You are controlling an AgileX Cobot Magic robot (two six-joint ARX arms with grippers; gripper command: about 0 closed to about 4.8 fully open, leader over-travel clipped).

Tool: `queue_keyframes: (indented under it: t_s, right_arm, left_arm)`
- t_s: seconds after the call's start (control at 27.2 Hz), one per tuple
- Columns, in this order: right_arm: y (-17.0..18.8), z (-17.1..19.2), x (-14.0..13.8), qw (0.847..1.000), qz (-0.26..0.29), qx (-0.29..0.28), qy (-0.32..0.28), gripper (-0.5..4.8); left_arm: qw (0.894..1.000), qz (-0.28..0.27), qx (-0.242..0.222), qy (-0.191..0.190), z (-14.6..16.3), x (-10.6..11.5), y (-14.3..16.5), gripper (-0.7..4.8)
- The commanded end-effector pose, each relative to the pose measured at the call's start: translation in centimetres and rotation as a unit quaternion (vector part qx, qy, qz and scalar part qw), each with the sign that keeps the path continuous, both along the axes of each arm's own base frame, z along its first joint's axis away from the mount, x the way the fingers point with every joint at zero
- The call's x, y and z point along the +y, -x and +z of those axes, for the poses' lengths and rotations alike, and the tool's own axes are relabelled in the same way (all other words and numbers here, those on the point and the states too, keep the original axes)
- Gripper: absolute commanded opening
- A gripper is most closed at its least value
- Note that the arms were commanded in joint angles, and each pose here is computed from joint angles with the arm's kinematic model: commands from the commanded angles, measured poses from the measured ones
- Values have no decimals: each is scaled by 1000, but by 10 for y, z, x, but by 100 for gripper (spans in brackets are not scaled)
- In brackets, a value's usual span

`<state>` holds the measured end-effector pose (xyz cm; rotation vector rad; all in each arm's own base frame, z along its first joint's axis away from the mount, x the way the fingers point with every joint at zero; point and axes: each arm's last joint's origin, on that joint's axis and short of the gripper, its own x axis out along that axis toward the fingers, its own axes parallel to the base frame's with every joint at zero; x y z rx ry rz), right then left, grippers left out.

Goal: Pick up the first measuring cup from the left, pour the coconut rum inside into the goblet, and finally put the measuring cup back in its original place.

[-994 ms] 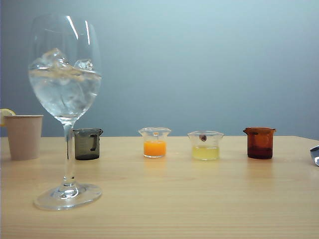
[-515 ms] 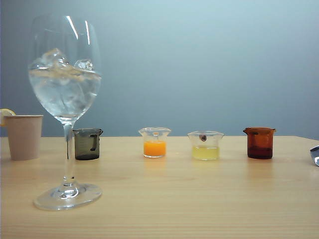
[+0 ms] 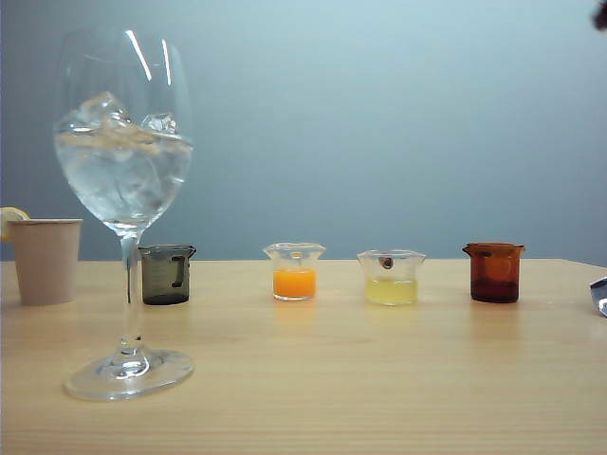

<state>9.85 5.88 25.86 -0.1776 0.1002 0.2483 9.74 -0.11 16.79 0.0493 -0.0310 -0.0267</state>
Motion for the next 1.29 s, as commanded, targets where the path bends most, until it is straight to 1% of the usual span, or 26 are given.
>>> queue_keyframes:
  t_s: [0.04,0.15,0.33,0.44,0.55,0.74,0.88,0.96,1.14,1.29]
  right_arm:
    - [2,-12,-13,999,-4,-25,-23,0]
    - [3,-24,-22,999,5,-27,-28,0]
    - [5,-39,-32,998,-18,-45,-35,0]
    - [7,-52,-42,994,-68,-81,-43,0]
    - [9,-61,-48,990,-98,-94,-44,0]
    - [6,-70,-53,984,-127,-114,-47,0]
    - [3,-78,-54,980,-133,-135,-53,0]
    - [2,-81,-54,981,-134,-126,-56,0]
    - [2,-83,-54,981,-135,-110,-88,-1]
    - [1,-87,-54,983,-136,-93,-84,-1]
  left_arm:
    - [1000,1,-8,0,2,0,0,-1]
    - [1000,1,-8,0,2,0,0,-1]
    - [1000,1,-8,0,2,0,0,-1]
    - [1000,1,-8,0,2,0,0,-1]
    - [1000,1,-8,0,2,0,0,-1]
    - [1000,1,-8,0,2,0,0,-1]
    - [1000,1,-8,0,2,0,0,-1]
    - [1000,1,-8,0,2,0,0,-1]
    - [1000,1,-8,0,2,0,0,-1]
    - [1000,1,-8,0,2,0,0,-1]
